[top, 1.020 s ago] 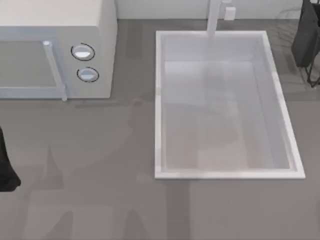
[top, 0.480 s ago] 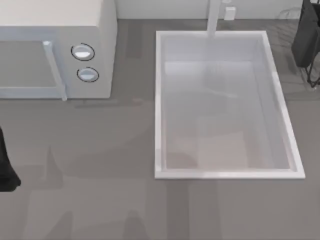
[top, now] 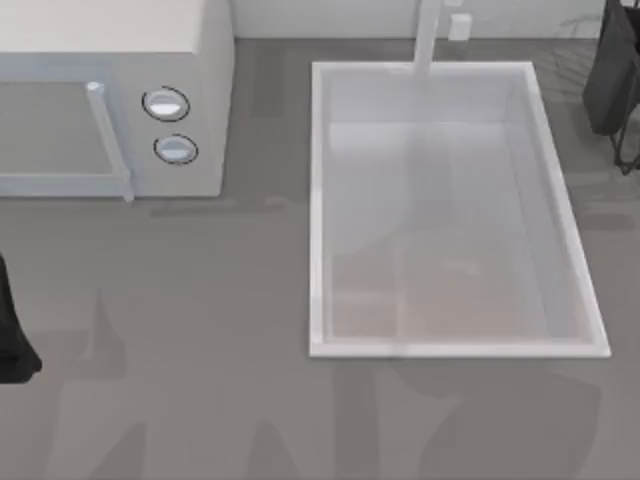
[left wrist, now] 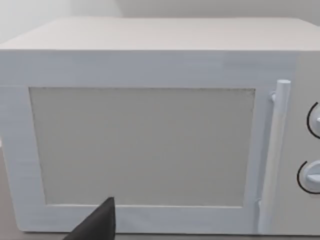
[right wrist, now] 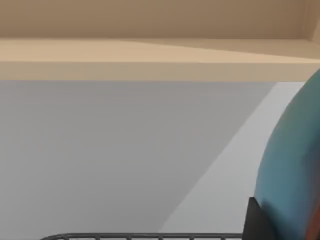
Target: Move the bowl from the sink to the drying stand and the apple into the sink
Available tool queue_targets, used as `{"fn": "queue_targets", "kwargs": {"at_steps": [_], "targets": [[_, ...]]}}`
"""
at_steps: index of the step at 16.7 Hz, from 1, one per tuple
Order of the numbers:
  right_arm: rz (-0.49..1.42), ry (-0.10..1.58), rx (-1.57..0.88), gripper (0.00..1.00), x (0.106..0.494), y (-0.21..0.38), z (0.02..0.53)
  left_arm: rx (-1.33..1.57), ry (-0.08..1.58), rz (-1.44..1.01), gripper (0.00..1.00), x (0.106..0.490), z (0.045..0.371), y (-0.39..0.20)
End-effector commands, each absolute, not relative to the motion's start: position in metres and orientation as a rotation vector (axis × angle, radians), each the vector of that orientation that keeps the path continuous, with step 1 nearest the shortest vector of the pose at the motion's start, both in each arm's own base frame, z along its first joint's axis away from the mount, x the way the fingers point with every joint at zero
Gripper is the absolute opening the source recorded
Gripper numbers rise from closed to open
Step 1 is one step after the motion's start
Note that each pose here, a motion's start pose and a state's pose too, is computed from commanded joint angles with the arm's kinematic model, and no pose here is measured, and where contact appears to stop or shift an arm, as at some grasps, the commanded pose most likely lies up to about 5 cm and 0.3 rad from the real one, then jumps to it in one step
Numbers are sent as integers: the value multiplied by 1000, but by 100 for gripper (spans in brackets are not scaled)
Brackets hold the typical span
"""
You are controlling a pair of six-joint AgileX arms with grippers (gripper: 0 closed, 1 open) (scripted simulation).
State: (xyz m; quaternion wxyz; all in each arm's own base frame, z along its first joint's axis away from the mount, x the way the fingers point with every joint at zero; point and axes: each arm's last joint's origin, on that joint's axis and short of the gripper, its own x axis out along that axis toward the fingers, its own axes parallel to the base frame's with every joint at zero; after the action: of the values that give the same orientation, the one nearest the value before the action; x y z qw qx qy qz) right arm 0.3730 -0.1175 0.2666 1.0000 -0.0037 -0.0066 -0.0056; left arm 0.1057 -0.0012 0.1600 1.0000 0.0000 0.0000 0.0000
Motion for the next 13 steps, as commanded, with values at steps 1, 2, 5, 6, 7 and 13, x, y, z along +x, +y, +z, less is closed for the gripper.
{"fn": "queue_targets", "kwargs": {"at_steps": [1,2,5,6,7,13], "targets": [[-11,-13,-7,0,376,-115,252,0,0,0,100,106,160,-1],[-11,-11,-5,0,377,-113,241,0,0,0,100,106,160,-1],[-10,-1,0,0,379,-108,220,0,0,0,100,106,160,-1],[-10,0,0,0,379,-108,219,0,0,0,100,106,160,-1],[-10,0,0,0,379,-108,219,0,0,0,100,106,160,-1],[-10,0,0,30,379,-108,219,0,0,0,100,106,160,-1]]}}
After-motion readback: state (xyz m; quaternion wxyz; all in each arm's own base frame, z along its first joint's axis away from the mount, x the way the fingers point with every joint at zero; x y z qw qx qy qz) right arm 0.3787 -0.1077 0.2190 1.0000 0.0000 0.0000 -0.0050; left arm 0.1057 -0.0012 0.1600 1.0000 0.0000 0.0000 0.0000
